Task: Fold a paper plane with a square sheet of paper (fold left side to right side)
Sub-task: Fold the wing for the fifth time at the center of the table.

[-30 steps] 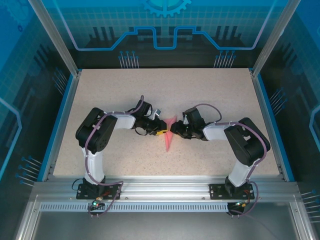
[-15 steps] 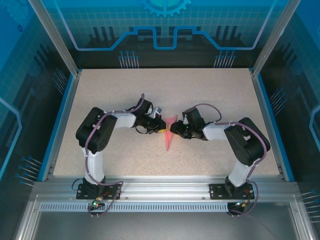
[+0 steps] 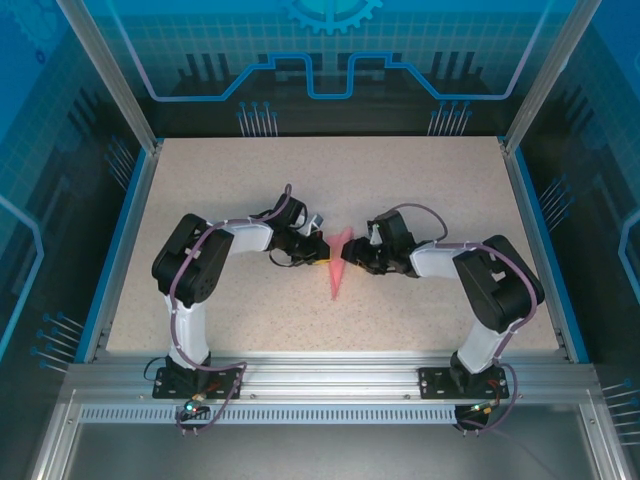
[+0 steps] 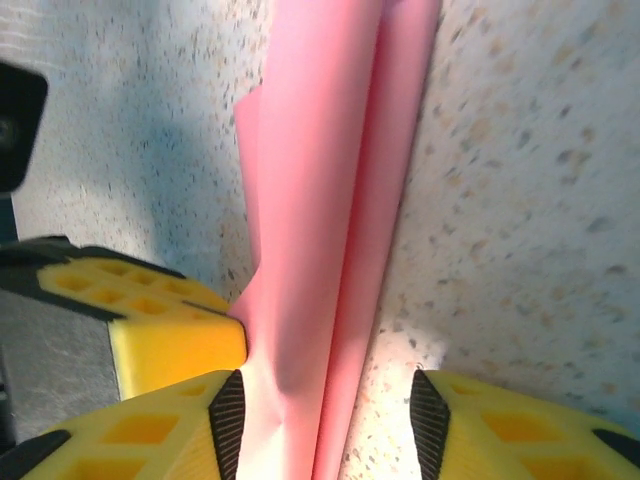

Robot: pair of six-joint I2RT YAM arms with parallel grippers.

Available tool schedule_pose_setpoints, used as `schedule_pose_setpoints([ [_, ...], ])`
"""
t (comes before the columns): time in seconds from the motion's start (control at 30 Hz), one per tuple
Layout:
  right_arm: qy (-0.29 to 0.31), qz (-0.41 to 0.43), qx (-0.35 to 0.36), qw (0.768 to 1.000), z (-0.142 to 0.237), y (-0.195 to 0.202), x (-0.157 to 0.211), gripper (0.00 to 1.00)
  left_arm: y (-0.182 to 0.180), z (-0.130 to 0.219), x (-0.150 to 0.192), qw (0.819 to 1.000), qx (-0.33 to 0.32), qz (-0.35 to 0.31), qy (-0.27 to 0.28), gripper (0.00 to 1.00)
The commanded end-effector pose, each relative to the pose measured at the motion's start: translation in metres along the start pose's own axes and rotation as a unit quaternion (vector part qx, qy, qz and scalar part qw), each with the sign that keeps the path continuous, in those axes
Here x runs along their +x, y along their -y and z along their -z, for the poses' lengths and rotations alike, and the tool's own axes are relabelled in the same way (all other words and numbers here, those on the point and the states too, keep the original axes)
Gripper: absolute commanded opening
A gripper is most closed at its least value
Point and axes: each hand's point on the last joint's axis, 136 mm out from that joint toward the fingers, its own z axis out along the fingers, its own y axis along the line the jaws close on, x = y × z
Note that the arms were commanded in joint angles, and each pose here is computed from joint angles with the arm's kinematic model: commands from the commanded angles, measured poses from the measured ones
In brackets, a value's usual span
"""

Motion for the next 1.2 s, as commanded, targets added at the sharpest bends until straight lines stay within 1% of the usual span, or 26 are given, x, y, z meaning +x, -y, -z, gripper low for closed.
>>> schedule_pose_setpoints([
  [0.0,0.005,0.009,-0.015,1.000,0.006,-0.015,-0.015,0.52,-0.005,-0.001,-0.006,1.000,-0.010,-0.010,0.000,0.00],
  [0.13,0.002,0.005,-0.018,1.000,-0.001,-0.020,-0.022,0.57,-0.005,0.000,-0.008,1.000,-0.011,-0.013,0.001,0.00],
  [0.17,-0.003,0.001,-0.012,1.000,-0.003,-0.016,-0.020,0.58,-0.005,0.000,-0.007,1.000,-0.013,-0.013,0.001,0.00],
  [0.2,0.002,0.003,-0.017,1.000,-0.004,-0.022,-0.026,0.59,-0.006,0.000,-0.008,1.000,-0.014,-0.012,0.001,0.00],
  [0.27,0.006,-0.002,-0.009,1.000,-0.007,-0.021,-0.030,0.61,-0.006,0.000,-0.007,1.000,-0.013,-0.013,0.001,0.00],
  [0.4,0.009,-0.010,-0.001,1.000,-0.011,-0.017,-0.034,0.63,-0.008,-0.001,-0.006,1.000,-0.016,-0.012,0.001,0.00],
  [0.8,-0.012,-0.012,0.001,1.000,-0.026,-0.015,-0.035,0.65,-0.009,-0.002,-0.007,1.000,-0.017,-0.011,0.002,0.00],
  [1.17,-0.048,-0.025,0.057,0.997,-0.035,0.010,-0.019,0.65,-0.013,-0.003,-0.013,0.999,-0.031,-0.019,0.008,0.00],
])
